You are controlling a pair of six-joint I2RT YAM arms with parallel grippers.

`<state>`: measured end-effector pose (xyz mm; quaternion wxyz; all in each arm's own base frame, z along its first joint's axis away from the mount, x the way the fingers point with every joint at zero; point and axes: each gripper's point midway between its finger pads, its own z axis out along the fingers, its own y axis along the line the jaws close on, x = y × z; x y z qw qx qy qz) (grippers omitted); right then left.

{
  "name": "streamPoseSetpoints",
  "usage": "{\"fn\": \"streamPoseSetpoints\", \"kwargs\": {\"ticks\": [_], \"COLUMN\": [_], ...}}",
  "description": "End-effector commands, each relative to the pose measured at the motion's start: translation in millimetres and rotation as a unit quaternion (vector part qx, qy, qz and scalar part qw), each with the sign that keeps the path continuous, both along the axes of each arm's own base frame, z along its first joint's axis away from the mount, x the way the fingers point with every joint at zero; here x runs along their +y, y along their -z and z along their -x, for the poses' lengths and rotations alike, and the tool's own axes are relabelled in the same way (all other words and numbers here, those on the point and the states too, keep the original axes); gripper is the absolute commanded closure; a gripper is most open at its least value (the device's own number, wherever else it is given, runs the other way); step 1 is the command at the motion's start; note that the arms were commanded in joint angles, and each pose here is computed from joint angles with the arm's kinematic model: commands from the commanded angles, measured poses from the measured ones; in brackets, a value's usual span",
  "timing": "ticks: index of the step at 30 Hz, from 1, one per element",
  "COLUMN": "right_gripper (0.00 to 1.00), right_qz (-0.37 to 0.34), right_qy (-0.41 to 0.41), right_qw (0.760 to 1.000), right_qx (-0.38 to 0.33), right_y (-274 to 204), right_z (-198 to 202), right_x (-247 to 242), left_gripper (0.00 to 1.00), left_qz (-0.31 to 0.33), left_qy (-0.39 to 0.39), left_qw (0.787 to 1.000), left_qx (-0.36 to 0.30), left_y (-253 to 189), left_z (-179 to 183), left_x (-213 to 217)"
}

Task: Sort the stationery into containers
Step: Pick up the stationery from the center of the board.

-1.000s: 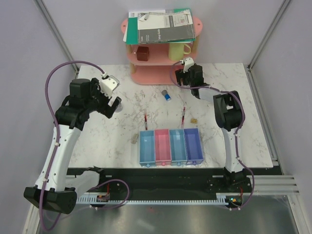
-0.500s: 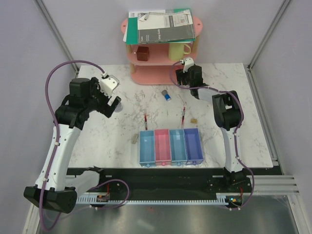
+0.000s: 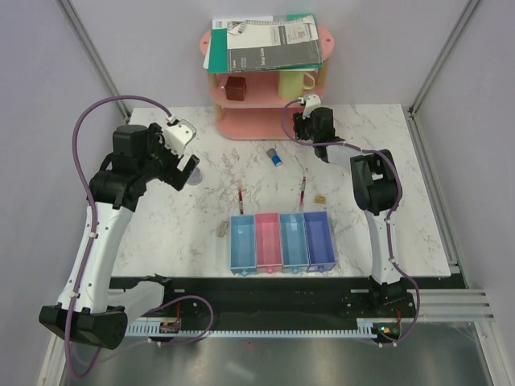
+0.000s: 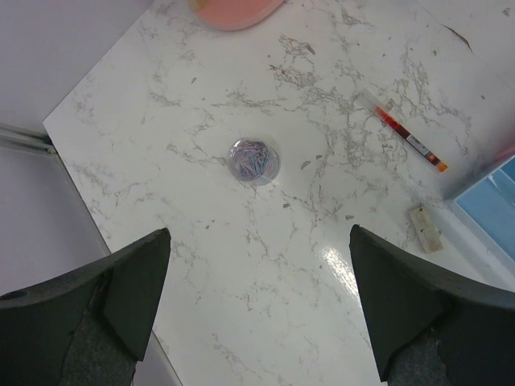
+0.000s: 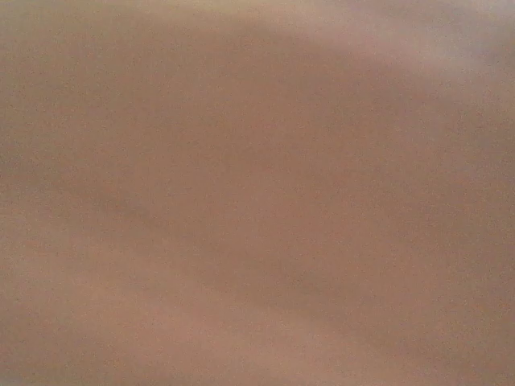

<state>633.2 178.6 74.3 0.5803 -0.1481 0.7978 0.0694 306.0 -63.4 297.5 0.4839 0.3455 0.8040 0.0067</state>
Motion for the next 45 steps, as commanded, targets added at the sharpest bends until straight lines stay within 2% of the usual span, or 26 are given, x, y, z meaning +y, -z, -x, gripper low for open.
{"fn": "streamPoseSetpoints", "kwargs": {"ticks": [1,2,4,5,6,12,26,32,38,44,45], "right_gripper": [0.74,0.82,0.90,0.97,1.00,1.00,1.00,1.00,1.00,1.00,1.00], "right_qz": [0.003,0.001,0.003,0.003,0.006,0.028,0.090,0.154,0.240,0.322,0.332], "right_qy": [-0.005,-0.005,-0.005,-0.002,-0.002,-0.018,-0.056,-0.115,-0.169,-0.214,-0.214], "right_qw": [0.999,1.000,1.000,1.000,1.000,0.999,0.994,0.981,0.956,0.918,0.913], "right_qx": [0.034,0.030,0.031,0.017,0.012,0.021,0.005,0.005,-0.013,-0.088,-0.108], "right_y": [9,1,3,-12,-17,-33,-85,-118,-163,-212,-223], "right_z": [17,19,26,28,29,38,101,133,185,249,263], "right_x": [1,0,-2,-3,-4,-3,-21,-22,-37,-40,-43], "left_gripper": [0.00,0.00,0.00,0.00,0.00,0.00,0.00,0.00,0.00,0.00,0.00], "left_qz": [-0.004,-0.004,-0.001,0.002,0.003,0.020,0.051,0.064,0.116,0.187,0.206], "left_qy": [0.016,0.015,0.020,0.021,0.023,0.040,0.069,0.120,0.175,0.255,0.275], "left_qw": [0.999,0.999,0.999,0.999,0.999,0.999,0.996,0.991,0.974,0.936,0.923], "left_qx": [-0.031,-0.032,-0.030,-0.029,-0.027,-0.014,-0.006,0.009,0.091,0.154,0.171], "left_y": [-21,-21,-20,-19,-18,-13,-19,-18,-12,-26,-27], "left_z": [-2,-1,0,2,3,8,22,36,40,52,52], "left_x": [-3,-3,-4,-5,-6,-14,-30,-45,-73,-107,-115]}}
